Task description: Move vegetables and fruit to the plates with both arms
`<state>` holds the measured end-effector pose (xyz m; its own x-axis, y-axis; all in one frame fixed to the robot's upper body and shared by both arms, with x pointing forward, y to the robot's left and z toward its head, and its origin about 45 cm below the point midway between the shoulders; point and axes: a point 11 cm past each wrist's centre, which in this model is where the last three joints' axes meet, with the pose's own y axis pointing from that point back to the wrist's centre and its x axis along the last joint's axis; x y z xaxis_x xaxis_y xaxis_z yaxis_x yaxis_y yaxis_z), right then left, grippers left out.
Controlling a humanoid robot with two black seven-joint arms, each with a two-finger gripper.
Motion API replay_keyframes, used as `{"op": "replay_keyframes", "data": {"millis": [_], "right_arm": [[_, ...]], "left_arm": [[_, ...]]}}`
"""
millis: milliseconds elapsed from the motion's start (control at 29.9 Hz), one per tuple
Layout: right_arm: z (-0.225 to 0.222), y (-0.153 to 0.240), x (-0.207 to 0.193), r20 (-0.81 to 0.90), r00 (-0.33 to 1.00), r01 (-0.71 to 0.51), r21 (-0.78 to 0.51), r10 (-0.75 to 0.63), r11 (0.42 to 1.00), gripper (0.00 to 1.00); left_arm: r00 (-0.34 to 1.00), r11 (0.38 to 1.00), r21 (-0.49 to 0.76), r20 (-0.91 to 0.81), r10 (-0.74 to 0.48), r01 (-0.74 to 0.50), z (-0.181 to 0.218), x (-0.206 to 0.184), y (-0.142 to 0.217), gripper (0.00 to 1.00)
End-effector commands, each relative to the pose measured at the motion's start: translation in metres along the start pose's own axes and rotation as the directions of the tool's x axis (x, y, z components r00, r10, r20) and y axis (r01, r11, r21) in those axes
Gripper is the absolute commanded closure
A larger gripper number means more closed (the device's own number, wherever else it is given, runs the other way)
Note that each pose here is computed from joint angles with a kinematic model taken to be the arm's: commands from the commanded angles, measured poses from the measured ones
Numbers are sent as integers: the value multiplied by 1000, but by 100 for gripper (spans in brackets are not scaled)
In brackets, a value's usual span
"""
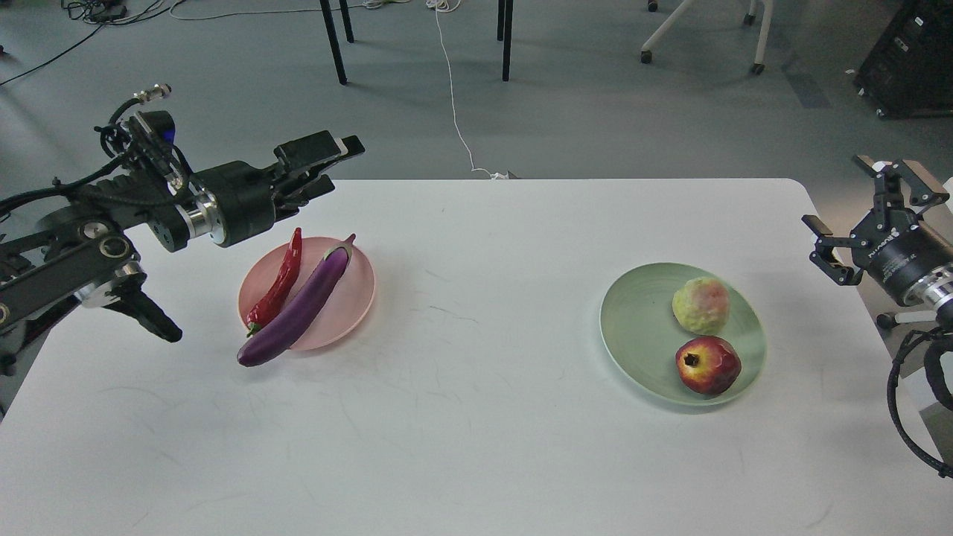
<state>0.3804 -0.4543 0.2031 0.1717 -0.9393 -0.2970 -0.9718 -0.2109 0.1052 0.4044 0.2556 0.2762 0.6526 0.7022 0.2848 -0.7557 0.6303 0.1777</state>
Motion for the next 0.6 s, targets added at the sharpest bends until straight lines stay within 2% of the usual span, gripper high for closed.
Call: {"op": "replay_keyframes", "data": {"millis": [0, 134, 267, 434, 568], "right_arm": [[-4, -7, -10, 25, 999, 22, 28, -22, 999, 1], [-9, -11, -17, 33, 998, 43, 43, -44, 998, 1], [-8, -12, -19, 47, 998, 46, 46, -48, 998, 1], [-2, -11, -22, 56, 997, 50, 38, -52, 998, 1], [-4, -11, -22, 57, 997, 50, 44, -53, 998, 1]], "left_arm": [[960, 983, -112, -253, 116, -148, 2, -3, -9, 2], [867, 948, -154, -466, 178, -277, -19, -15, -6, 2], [781, 922, -125, -580, 231, -367, -46, -19, 0, 2], [732, 922, -75, -633, 250, -380, -71, -25, 2, 2], [726, 926, -79, -646, 235, -369, -74, -27, 3, 2]]}}
